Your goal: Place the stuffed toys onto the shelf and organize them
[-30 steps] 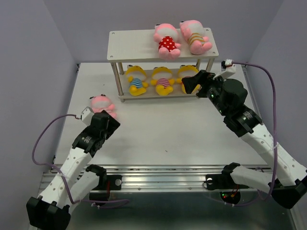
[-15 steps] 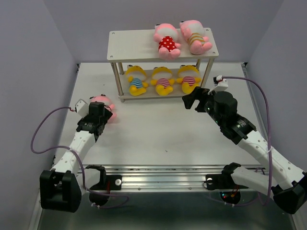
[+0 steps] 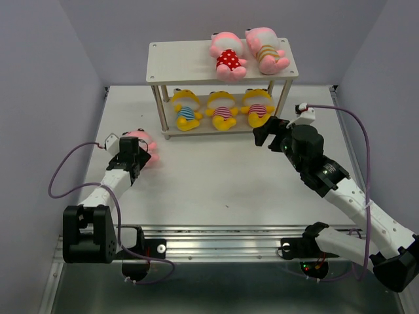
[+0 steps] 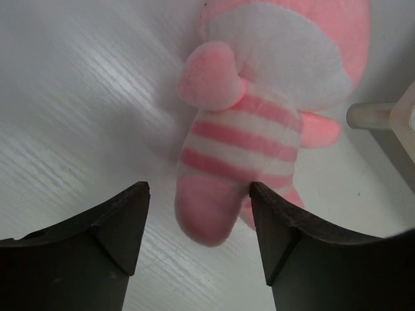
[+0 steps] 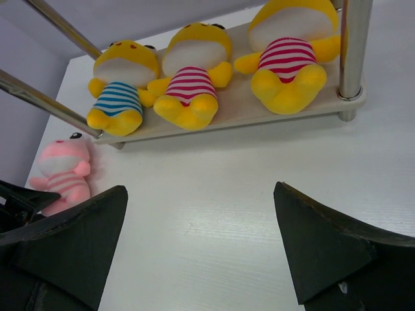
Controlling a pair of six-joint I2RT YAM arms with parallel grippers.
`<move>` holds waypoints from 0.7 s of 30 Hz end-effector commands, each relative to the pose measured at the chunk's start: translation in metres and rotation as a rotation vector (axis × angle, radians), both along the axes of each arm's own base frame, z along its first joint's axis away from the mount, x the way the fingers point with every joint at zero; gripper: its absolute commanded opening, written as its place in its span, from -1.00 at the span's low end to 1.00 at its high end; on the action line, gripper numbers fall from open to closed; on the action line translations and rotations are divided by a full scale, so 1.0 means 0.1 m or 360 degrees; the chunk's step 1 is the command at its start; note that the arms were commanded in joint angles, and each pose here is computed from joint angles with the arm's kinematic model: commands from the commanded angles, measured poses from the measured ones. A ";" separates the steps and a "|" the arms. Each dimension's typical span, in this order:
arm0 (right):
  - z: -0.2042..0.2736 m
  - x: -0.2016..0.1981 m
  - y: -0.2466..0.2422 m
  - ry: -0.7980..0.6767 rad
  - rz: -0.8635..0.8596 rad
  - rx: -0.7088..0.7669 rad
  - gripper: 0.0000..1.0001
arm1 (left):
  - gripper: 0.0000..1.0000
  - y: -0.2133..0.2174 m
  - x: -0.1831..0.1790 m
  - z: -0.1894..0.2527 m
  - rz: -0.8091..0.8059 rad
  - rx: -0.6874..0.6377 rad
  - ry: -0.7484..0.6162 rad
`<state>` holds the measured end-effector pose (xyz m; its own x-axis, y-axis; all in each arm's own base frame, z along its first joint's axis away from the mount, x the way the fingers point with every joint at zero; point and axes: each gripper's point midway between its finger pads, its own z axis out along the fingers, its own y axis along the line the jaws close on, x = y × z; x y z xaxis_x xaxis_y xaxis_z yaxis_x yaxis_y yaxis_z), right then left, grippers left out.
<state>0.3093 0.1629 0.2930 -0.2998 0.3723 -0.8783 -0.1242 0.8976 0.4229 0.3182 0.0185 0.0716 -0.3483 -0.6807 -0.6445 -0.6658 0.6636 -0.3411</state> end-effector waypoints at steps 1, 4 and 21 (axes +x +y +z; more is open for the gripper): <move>0.03 0.01 -0.03 -0.0025 -0.0051 0.0025 1.00 | 0.40 -0.01 0.07 -0.03 -0.0057 0.0001 -0.0026; 0.02 0.01 -0.04 -0.0023 -0.0059 0.0027 1.00 | 0.20 -0.05 0.08 -0.09 -0.0087 -0.0027 -0.0012; -0.25 -0.12 -0.17 0.0038 -0.0105 0.0020 1.00 | -1.00 -0.06 0.20 0.80 -0.0135 -0.0004 -0.0356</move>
